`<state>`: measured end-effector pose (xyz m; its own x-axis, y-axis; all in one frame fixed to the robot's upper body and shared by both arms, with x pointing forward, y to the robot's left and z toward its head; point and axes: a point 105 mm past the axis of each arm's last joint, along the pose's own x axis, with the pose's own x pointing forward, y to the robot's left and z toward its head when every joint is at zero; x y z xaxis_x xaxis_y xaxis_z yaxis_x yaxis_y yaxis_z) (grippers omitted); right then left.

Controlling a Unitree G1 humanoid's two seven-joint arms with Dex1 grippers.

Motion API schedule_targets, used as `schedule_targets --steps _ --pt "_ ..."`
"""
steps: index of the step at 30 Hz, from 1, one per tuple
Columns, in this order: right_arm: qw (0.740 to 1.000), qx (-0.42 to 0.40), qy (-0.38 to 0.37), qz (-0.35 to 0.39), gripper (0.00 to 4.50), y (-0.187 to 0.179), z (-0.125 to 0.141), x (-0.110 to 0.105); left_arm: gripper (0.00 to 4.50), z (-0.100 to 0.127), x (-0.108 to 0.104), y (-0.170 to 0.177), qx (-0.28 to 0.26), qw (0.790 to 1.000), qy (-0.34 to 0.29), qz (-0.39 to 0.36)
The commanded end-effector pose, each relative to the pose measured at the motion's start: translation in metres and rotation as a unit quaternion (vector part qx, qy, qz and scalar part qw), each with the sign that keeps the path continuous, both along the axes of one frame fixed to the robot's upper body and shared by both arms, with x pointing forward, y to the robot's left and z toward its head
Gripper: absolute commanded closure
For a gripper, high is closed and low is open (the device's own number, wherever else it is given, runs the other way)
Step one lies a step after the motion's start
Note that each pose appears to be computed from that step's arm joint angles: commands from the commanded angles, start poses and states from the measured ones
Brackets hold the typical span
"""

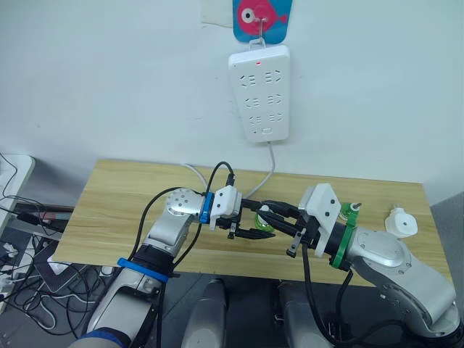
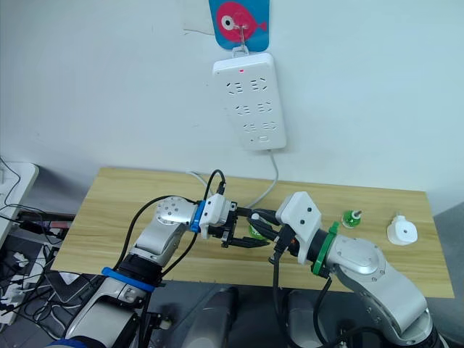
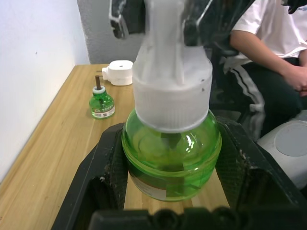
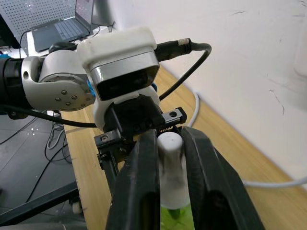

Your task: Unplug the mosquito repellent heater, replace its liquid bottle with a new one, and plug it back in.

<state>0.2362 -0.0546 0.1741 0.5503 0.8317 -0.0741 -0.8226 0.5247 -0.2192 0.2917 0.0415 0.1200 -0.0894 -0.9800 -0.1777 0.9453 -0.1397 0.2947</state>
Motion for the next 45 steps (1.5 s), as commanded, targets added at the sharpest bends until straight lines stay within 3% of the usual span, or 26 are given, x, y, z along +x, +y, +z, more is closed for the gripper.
schedule_targets --steps 1,9,13,19,23,32,39,45 --pt "0.999 0.024 -0.045 0.012 4.14 0.000 0.023 -0.011 2.23 0.006 -0.004 -0.004 -0.008 1.000 -0.017 -0.013" --pt "0.993 0.078 -0.087 0.014 4.14 -0.004 0.067 -0.020 2.23 0.000 0.003 0.003 -0.001 1.000 -0.008 0.004" --pt "0.988 0.102 -0.093 -0.068 4.14 -0.021 0.074 -0.004 2.23 -0.005 0.007 0.009 0.007 1.000 -0.005 0.016" --pt "0.963 0.068 -0.028 -0.260 4.14 -0.070 0.011 0.039 2.23 -0.010 0.003 0.015 0.014 1.000 -0.003 0.017" --pt "0.920 0.103 0.028 -0.378 4.14 -0.100 -0.042 0.065 2.23 -0.010 0.001 0.016 0.015 1.000 -0.001 0.017" --pt "0.909 0.068 0.022 -0.412 4.14 -0.108 -0.108 0.097 2.23 -0.011 -0.007 0.022 0.027 0.999 0.007 0.017" --pt "0.902 0.060 0.019 -0.428 4.14 -0.119 -0.125 0.108 2.23 -0.011 -0.012 0.026 0.035 0.999 0.011 0.015" --pt "0.904 0.058 0.031 -0.423 4.14 -0.119 -0.137 0.105 2.23 -0.010 -0.013 0.027 0.040 0.999 0.010 0.013"
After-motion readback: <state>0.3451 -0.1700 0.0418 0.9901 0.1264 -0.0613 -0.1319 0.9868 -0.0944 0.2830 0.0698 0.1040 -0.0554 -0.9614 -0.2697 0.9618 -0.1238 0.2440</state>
